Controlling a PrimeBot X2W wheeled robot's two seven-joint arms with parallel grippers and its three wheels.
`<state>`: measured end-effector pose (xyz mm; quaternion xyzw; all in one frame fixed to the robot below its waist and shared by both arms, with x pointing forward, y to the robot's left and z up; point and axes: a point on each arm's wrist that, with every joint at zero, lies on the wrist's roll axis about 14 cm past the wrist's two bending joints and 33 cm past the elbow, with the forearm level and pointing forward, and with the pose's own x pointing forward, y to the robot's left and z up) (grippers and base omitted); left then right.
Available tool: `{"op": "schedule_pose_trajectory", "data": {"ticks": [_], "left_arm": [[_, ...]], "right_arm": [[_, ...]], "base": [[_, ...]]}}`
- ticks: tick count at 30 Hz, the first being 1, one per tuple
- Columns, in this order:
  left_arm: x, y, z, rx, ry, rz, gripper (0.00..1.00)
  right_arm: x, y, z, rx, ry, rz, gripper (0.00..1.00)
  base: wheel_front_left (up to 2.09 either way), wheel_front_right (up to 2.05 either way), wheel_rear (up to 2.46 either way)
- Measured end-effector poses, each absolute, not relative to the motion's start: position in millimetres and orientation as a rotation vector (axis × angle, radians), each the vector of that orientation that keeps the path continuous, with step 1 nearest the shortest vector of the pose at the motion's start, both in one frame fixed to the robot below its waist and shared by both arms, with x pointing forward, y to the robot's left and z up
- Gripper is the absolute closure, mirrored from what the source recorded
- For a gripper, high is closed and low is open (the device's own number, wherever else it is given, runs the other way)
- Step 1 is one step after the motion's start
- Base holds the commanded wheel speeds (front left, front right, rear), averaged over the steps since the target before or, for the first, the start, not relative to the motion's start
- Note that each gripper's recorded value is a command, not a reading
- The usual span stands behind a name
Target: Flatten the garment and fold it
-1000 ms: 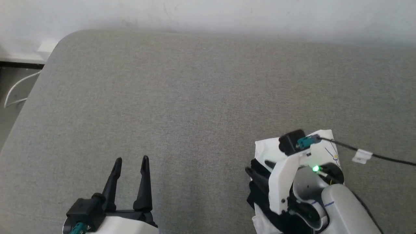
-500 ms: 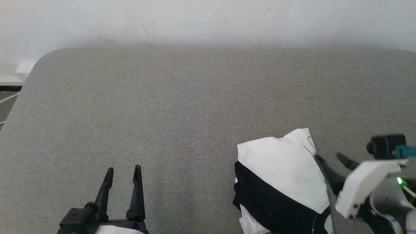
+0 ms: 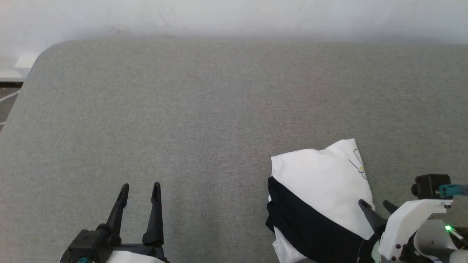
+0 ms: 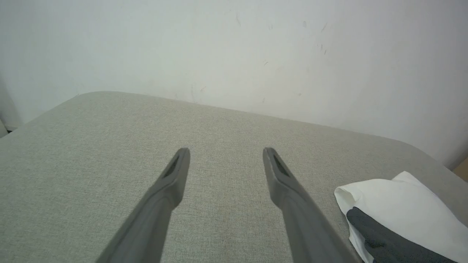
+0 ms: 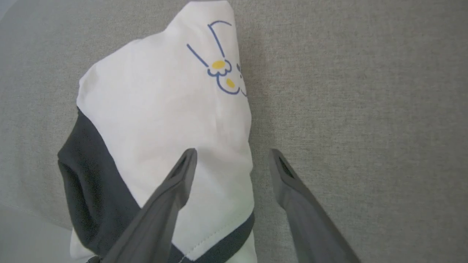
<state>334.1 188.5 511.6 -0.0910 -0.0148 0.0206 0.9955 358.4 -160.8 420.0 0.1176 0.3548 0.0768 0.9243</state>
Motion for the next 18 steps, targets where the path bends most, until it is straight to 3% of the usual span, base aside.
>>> {"op": "schedule_pose_trajectory", "data": {"ticks": [18], "left_arm": [[340.4,207.8,495.9,-0.167,0.016,0.107,0.00]], "right_arm": [[376.0,-126.9,365.6,0.206,0.963,0.265,0.00]], "base": [[0.00,0.00,0.00]]}}
